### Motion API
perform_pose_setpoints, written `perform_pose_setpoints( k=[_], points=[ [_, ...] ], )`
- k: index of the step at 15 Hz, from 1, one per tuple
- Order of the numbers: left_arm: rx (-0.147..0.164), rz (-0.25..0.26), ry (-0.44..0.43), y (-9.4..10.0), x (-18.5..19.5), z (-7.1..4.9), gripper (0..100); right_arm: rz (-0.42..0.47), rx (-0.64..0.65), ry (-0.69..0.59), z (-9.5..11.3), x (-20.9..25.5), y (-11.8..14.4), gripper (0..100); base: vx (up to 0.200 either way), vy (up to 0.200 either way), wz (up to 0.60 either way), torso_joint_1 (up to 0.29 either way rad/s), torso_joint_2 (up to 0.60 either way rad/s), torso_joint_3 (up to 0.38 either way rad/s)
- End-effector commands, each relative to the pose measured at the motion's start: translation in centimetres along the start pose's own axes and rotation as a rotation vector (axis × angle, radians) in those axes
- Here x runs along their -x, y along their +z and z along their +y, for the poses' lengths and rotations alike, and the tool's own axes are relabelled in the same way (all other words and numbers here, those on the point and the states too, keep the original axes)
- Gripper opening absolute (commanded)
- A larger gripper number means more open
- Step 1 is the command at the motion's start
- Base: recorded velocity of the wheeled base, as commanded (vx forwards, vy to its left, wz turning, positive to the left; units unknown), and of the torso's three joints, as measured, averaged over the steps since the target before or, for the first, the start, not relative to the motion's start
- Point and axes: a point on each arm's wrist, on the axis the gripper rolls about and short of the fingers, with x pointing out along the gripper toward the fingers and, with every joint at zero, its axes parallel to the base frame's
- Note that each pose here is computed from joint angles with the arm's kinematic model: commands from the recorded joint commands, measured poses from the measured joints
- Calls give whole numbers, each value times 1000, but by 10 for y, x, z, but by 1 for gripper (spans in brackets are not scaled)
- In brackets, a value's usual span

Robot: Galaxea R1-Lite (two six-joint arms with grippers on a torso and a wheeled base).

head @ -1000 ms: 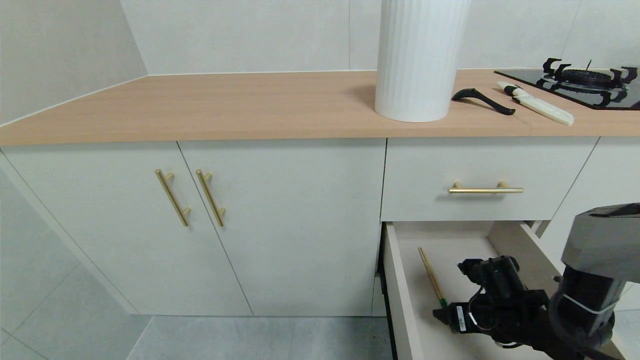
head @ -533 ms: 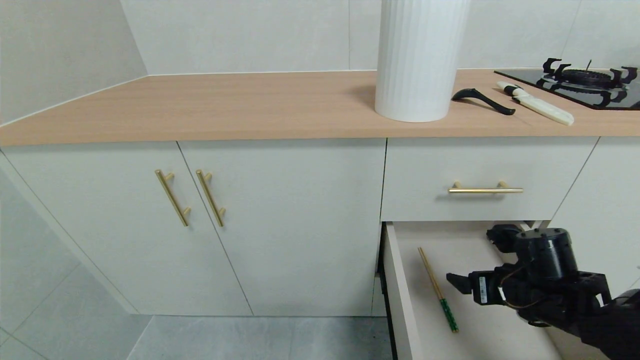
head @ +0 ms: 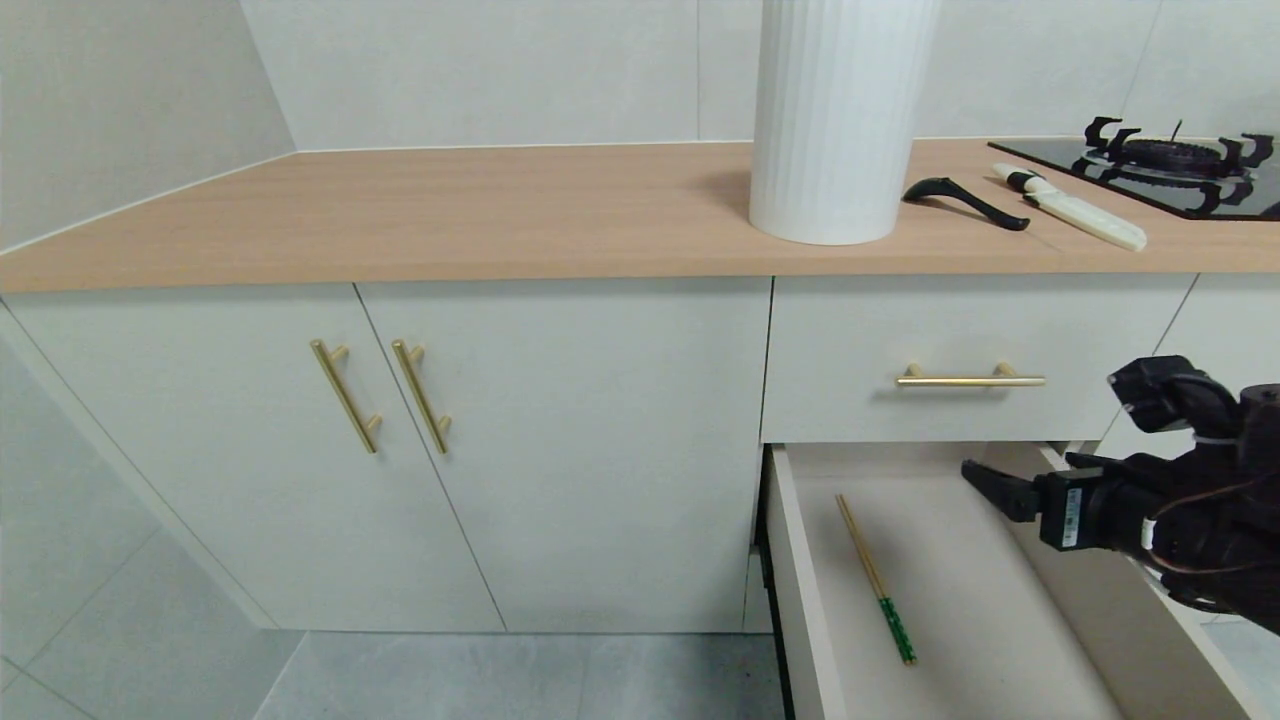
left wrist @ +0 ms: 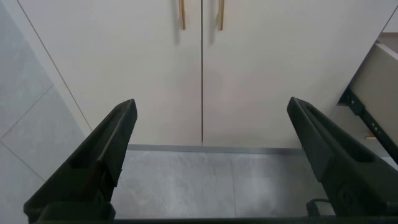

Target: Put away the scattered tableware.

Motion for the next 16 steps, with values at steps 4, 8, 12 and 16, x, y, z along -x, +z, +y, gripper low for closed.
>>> perform_pose_setpoints(
  k=[4, 8, 12, 16],
  points=[
    [-1, 0, 0, 0, 0, 0, 100, -120, -20, -42, -13, 20, 23, 100, 0, 0, 0, 0, 0, 0],
    [1, 0, 0, 0, 0, 0, 100, -127, 22, -45, -13, 23, 24, 100, 0, 0, 0, 0, 0, 0],
    [1, 0, 0, 0, 0, 0, 100, -141, 27, -45, -13, 27, 25, 100, 0, 0, 0, 41, -209, -195],
    [1, 0, 0, 0, 0, 0, 100, -148, 30, -51, -14, 30, 26, 100, 0, 0, 0, 162, -486, -293]
  ],
)
